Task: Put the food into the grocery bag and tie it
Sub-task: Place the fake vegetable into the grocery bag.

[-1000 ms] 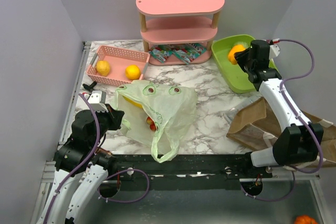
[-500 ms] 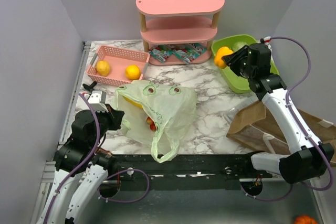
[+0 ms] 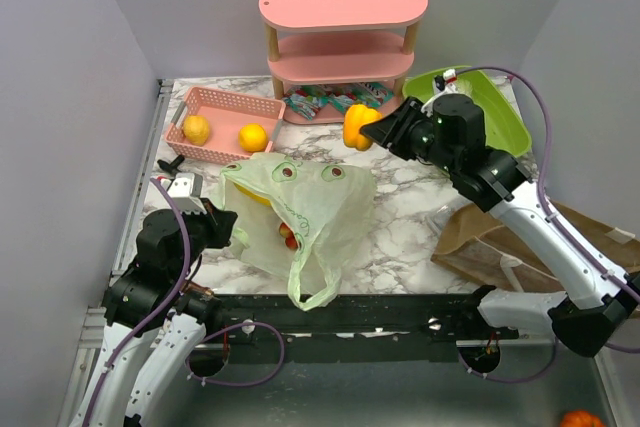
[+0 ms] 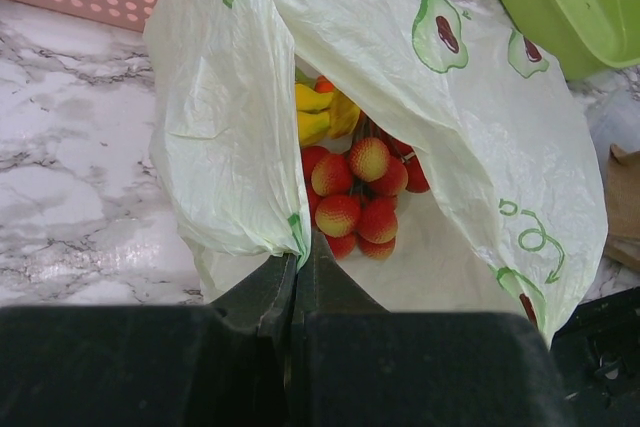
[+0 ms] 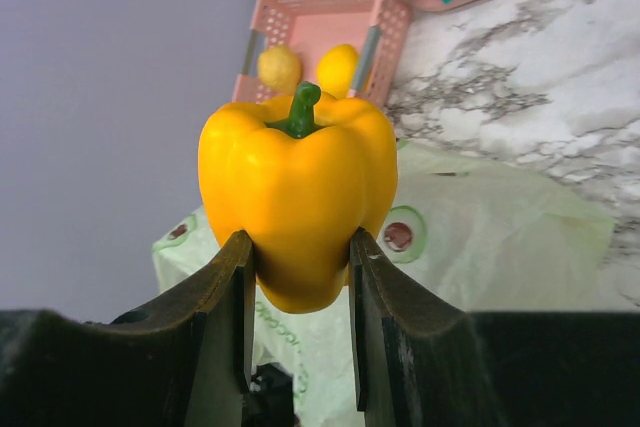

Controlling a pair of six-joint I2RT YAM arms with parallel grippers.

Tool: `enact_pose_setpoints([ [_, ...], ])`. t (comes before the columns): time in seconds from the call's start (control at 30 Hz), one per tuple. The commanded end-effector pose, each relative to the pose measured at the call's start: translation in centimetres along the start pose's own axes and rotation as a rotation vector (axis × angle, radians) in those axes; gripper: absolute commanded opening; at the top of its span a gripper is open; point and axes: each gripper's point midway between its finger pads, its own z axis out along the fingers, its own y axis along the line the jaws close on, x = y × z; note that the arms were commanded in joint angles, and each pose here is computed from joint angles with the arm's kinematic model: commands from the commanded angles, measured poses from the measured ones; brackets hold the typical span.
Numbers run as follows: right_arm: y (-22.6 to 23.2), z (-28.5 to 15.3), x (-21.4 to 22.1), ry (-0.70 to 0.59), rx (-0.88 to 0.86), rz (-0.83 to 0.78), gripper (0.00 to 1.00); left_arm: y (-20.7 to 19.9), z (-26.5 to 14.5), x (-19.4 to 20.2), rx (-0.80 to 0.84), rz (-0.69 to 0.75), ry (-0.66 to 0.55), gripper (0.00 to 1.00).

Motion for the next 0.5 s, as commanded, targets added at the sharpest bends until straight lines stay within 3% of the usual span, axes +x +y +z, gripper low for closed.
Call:
enact_pose_setpoints([
  [0.0,4.6,-1.8,0.2,0.036,-0.115,0.009,0.01,-0.7,0.1,0.0,0.039,0.009,0.013,0.00],
  [0.17,8.3,-2.7,3.1,0.111,-0.201,-0.027,0.01,-0.8,-0.3,-0.2,0.024,-0.007,0.040,0.00],
  [0.47,13.8,-3.4,13.2,0.297,-0.280,-0.127,0.01,-1.6,-1.4,-1.5,0.020,0.009,0.079,0.00],
])
